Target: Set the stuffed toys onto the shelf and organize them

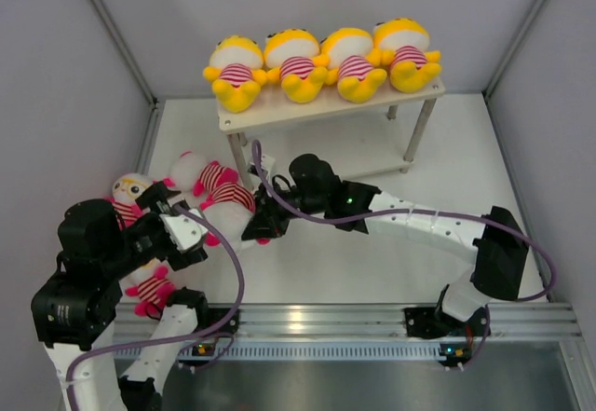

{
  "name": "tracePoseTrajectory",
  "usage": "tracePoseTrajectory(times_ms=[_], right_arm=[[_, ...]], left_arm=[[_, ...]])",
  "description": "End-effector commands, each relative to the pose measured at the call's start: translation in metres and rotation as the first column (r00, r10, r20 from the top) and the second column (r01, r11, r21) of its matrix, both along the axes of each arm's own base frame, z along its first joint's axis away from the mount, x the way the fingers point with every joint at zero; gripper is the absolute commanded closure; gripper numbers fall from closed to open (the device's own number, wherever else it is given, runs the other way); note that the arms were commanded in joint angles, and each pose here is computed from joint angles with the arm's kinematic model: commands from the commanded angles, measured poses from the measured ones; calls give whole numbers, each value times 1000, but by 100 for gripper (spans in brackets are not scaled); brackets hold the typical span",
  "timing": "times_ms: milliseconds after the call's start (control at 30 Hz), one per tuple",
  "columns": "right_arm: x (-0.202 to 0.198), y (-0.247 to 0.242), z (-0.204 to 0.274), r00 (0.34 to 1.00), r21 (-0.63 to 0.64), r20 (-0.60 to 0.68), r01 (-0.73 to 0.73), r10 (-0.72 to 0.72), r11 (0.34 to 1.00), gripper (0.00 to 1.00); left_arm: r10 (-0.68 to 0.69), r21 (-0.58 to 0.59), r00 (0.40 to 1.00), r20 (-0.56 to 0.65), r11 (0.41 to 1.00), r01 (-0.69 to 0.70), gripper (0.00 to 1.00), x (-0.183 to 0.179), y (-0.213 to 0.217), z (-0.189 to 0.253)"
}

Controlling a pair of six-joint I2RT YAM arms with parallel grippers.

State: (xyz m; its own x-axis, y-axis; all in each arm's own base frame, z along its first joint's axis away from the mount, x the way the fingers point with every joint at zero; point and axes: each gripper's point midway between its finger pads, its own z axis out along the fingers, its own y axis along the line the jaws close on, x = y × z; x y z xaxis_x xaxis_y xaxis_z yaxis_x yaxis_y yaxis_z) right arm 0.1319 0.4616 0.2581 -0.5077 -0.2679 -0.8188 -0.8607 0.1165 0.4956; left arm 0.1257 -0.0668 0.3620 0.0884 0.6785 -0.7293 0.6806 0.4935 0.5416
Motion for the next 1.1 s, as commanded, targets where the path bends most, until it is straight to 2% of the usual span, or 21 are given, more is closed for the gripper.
tracePoseTrajectory(times_ms=[0, 267, 600, 733, 800, 833, 867, 933, 1000, 1033, 1067], right_arm=[[-14, -3, 41, 998, 62, -47, -48, 51, 997, 100], [4, -5, 73, 999, 77, 49, 4, -8, 997, 100], [17, -4, 95, 997, 99, 81, 14, -22, 995, 100], [6, -4, 105, 995, 133, 94, -49, 36, 990, 100], [-8, -4, 110, 988, 152, 111, -121, 104, 981, 96], [-12, -5, 109, 984, 157, 129, -141, 121, 978, 94], [-16, -5, 112, 980, 169, 146, -158, 133, 973, 93], [-15, -10, 116, 976, 178, 181, -157, 124, 971, 93], [-16, -15, 122, 970, 185, 210, -158, 118, 970, 88], [-15, -16, 122, 964, 182, 239, -164, 118, 970, 84], [-15, -18, 124, 960, 182, 256, -165, 115, 969, 69]], left_arm=[[-107, 20, 981, -164, 994, 112, 1, -19, -10, -33], [-230, -22, 952, -204, 973, 230, 1, -20, -28, -47], [-319, -13, 923, -217, 946, 324, 1, -13, -36, -58], [-367, -14, 909, -199, 928, 372, 1, -9, -42, -57], [-419, -65, 888, -191, 908, 414, 3, -11, -52, -55], [-431, -75, 882, -193, 902, 425, 7, -11, -54, -56], [-444, -82, 875, -194, 896, 437, 33, -12, -55, -58], [-452, -94, 869, -201, 892, 442, 66, -10, -57, -61], [-442, -109, 872, -210, 897, 429, 100, -7, -58, -64], [-440, -126, 873, -209, 898, 422, 100, -6, -59, -63], [-432, -151, 877, -211, 901, 407, 100, -5, -61, -61]])
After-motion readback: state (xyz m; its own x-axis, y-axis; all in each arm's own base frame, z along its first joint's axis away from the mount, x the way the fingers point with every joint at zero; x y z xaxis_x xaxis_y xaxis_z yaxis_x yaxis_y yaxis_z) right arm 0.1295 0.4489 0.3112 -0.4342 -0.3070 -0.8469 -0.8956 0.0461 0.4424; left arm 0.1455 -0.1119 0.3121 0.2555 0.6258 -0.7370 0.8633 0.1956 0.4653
